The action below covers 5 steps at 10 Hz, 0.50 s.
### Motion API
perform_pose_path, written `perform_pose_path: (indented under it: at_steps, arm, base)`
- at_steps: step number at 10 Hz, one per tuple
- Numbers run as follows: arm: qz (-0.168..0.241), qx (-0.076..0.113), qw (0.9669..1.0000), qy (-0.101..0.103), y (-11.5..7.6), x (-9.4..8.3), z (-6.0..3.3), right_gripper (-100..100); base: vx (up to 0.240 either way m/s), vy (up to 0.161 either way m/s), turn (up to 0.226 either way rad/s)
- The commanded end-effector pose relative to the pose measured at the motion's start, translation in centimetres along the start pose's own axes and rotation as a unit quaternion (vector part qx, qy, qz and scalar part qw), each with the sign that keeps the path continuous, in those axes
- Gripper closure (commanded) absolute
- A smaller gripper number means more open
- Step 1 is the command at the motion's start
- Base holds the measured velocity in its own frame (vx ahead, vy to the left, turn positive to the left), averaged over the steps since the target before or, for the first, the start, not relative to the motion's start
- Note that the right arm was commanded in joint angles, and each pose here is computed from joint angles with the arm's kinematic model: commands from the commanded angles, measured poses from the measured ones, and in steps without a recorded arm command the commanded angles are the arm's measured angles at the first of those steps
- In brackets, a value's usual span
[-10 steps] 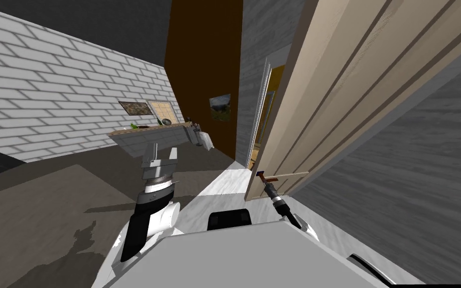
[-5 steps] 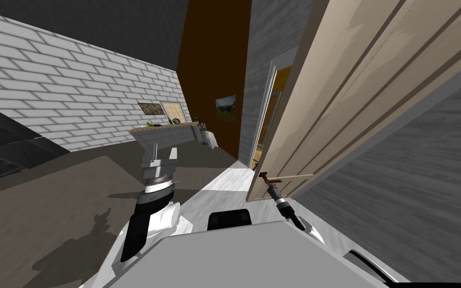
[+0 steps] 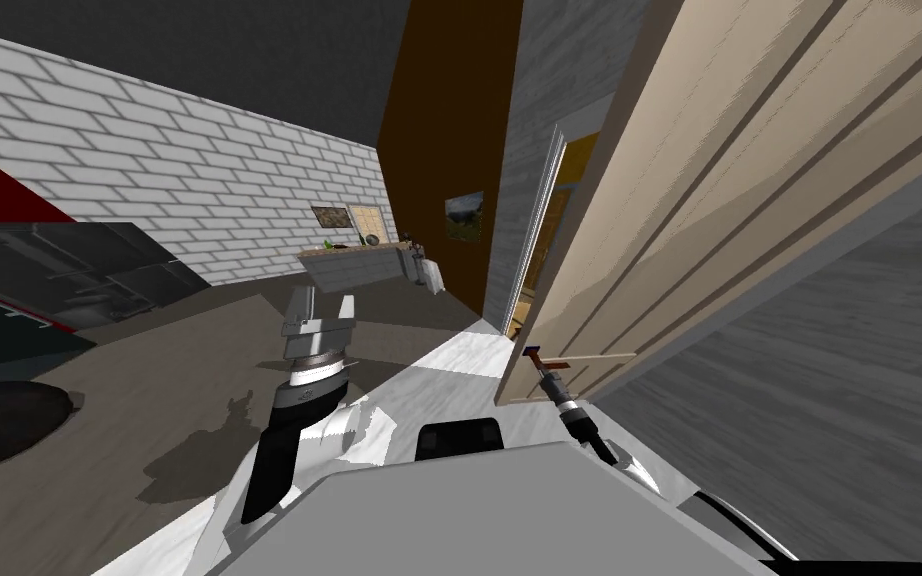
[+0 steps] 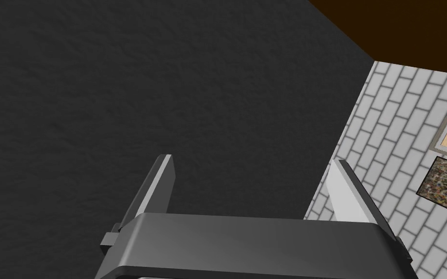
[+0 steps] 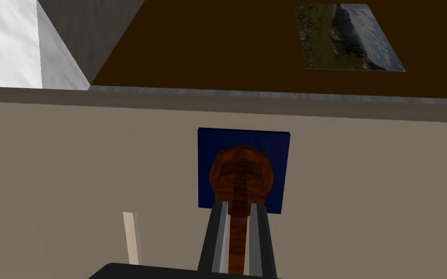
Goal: Pull the door open
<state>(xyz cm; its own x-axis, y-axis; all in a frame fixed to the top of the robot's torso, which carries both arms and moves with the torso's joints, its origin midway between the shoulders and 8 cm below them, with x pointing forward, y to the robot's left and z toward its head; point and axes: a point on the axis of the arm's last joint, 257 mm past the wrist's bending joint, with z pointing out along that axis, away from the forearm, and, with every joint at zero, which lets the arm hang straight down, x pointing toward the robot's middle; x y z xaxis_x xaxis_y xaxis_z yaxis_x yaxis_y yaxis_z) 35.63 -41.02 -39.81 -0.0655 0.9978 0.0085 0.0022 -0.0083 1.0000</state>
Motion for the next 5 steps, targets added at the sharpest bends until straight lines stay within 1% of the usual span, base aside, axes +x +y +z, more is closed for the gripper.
perform_pose_path:
  at_steps: [1, 2, 3, 4, 5]
  arm:
    - [-0.003, 0.000, 1.0000, -0.007, 0.4, -1.1, -0.54, 100]
    - [0.001, 0.000, 1.0000, 0.000, 0.1, -0.1, -0.37, 100]
    - [0.001, 0.001, 1.0000, 0.003, 0.0, -0.4, -1.37, 100]
    - [0.001, 0.001, 1.0000, 0.004, 0.0, -0.5, -1.65, 100]
    - [0.000, 0.000, 1.0000, 0.005, 0.1, -0.8, -2.29, 100]
  base:
    - [-0.124, -0.036, 0.056]
    - [-0.047, 0.000, 0.014]
    - [-0.134, -0.041, 0.171]
    - [-0.174, -0.081, 0.190]
    - [-0.184, -0.082, 0.147]
